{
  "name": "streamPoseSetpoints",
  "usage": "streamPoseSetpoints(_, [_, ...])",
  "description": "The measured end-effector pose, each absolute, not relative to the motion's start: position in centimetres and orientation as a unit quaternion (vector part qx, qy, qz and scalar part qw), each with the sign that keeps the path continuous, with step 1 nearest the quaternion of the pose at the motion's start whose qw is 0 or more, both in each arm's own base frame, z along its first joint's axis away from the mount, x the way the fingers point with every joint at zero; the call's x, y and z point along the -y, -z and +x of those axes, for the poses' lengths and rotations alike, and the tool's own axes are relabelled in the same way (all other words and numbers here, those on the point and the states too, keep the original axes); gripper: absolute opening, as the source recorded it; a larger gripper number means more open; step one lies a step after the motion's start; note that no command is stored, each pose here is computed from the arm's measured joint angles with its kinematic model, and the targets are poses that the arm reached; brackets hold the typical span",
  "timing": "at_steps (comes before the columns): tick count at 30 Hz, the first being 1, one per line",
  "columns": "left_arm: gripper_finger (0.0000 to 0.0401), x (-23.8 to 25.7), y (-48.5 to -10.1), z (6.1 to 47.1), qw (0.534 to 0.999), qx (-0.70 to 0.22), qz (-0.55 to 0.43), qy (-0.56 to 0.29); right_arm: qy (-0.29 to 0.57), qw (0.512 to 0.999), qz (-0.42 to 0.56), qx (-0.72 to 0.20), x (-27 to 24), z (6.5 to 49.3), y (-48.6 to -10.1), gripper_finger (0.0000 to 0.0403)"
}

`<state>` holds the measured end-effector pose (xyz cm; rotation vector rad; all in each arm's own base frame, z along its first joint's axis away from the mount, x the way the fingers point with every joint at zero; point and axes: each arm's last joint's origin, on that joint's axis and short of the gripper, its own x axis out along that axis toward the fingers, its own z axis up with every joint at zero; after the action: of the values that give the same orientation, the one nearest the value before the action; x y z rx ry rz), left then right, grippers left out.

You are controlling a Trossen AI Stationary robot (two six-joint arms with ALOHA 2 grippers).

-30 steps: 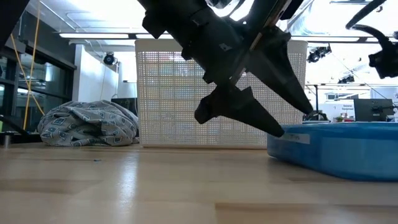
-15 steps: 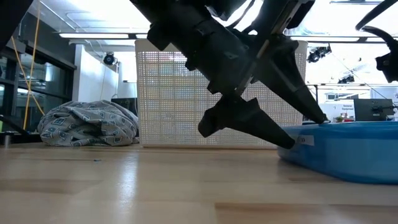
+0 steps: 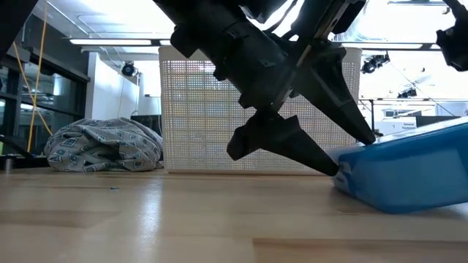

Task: Pick & place medical supplies in basket/bin
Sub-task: Put the blue first aid kit in the white bin

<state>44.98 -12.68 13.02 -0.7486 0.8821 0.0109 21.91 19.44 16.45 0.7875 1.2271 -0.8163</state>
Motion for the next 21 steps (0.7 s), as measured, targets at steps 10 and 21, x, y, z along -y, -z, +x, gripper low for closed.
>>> streamPoseSetpoints(10, [0.0239,12.7,-13.0,45.0,0.836,-0.418,-0.354,-0.003,0.352,0.676,0.362,-0.537,-18.6,22.4,-17.3,0.0204])
streamPoseSetpoints(21, [0.0239,12.7,-13.0,44.9,0.834,-0.424,-0.354,0.002,0.332,0.684,0.378,-0.528,-18.6,22.8,-18.0,0.0191])
